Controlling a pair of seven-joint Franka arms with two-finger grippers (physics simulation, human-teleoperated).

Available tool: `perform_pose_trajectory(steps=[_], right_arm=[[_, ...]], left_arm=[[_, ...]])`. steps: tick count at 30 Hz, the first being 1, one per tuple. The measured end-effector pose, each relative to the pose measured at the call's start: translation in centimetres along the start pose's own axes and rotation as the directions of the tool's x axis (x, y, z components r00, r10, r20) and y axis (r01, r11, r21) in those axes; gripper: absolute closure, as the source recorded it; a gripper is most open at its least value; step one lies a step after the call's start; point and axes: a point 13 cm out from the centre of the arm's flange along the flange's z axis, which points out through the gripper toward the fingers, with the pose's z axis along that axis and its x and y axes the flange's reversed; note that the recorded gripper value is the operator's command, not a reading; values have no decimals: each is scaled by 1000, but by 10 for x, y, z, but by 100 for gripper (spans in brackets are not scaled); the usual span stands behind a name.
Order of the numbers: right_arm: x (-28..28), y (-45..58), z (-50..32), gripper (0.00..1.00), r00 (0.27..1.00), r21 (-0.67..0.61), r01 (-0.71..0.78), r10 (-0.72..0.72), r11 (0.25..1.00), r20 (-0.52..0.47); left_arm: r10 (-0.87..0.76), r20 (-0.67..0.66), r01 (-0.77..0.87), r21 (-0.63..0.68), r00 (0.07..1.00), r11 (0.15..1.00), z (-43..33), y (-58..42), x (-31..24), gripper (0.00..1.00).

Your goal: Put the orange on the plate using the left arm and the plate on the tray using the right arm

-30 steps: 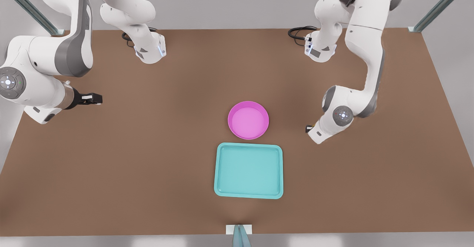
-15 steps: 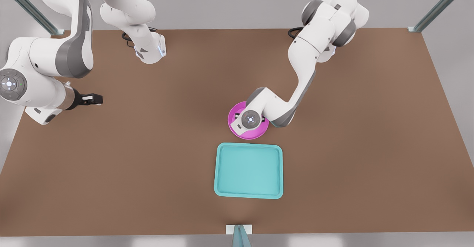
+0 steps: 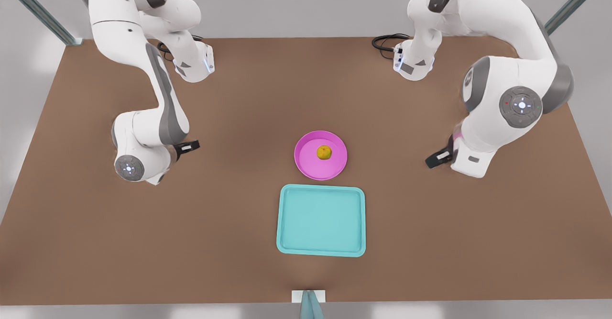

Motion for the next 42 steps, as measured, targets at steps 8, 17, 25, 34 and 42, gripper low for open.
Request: perform_pose_trajectory(steps=[8,17,25,34,42], right_arm=[[-102,190,105,0,972,-125,77,-47,989,231],[-134,317,143,0,912,-145,149,-79,978,402],[-151,338,168,0,897,-152,135,-56,979,438],[-157,343,175,11,894,-157,118,-37,980,446],[-161,342,183,61,898,-153,117,-39,981,438]], left_arm=[[148,-81,-146,30,986,989,-4,42,28,0],[232,-121,-229,36,965,973,-5,43,41,0],[277,-134,-274,38,952,961,-11,46,50,0],[298,-142,-295,40,944,955,-8,52,47,0],[317,-142,-313,52,938,948,-10,51,49,0]])
